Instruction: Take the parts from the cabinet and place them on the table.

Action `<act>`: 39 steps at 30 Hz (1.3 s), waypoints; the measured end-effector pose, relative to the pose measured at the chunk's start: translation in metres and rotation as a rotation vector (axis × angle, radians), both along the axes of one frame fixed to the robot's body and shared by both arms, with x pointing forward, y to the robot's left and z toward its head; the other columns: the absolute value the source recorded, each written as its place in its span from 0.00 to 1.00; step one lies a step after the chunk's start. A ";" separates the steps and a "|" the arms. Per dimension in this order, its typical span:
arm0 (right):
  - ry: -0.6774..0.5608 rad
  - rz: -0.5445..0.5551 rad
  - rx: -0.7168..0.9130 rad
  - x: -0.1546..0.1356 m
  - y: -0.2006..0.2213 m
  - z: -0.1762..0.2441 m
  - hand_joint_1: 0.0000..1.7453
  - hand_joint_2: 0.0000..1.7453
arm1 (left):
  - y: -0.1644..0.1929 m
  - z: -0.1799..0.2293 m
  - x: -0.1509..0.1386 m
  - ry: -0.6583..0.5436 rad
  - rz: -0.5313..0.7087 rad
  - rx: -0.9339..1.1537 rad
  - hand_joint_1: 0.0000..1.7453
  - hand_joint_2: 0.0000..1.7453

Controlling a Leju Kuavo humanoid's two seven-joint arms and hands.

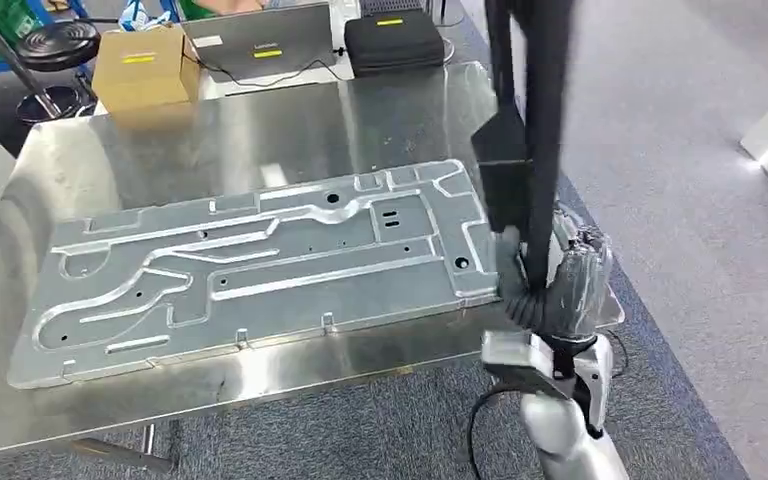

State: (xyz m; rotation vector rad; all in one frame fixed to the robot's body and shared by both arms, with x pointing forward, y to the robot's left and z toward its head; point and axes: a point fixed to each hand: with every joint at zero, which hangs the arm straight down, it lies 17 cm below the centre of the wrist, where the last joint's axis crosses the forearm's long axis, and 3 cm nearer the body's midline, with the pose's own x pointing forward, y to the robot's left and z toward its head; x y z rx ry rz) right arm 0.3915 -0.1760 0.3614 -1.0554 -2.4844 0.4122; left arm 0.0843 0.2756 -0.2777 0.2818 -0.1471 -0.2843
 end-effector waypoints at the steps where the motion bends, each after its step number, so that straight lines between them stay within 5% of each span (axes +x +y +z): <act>1: -0.008 -0.059 -0.034 0.005 -0.006 -0.004 0.98 1.00 | 0.000 0.000 -0.001 0.001 0.000 -0.001 0.00 1.00; 18: 0.128 -0.248 -0.236 0.070 -0.034 -0.055 0.98 1.00 | -0.014 0.000 -0.002 0.009 0.012 -0.024 0.00 1.00; 27: 0.364 -0.315 -0.425 0.146 -0.071 -0.136 0.98 1.00 | -0.017 0.000 -0.006 0.031 0.088 -0.045 0.00 1.00; 39: 0.646 -0.307 -0.495 0.175 -0.115 -0.216 0.98 1.00 | -0.019 -0.001 -0.008 0.026 0.138 -0.063 0.00 1.00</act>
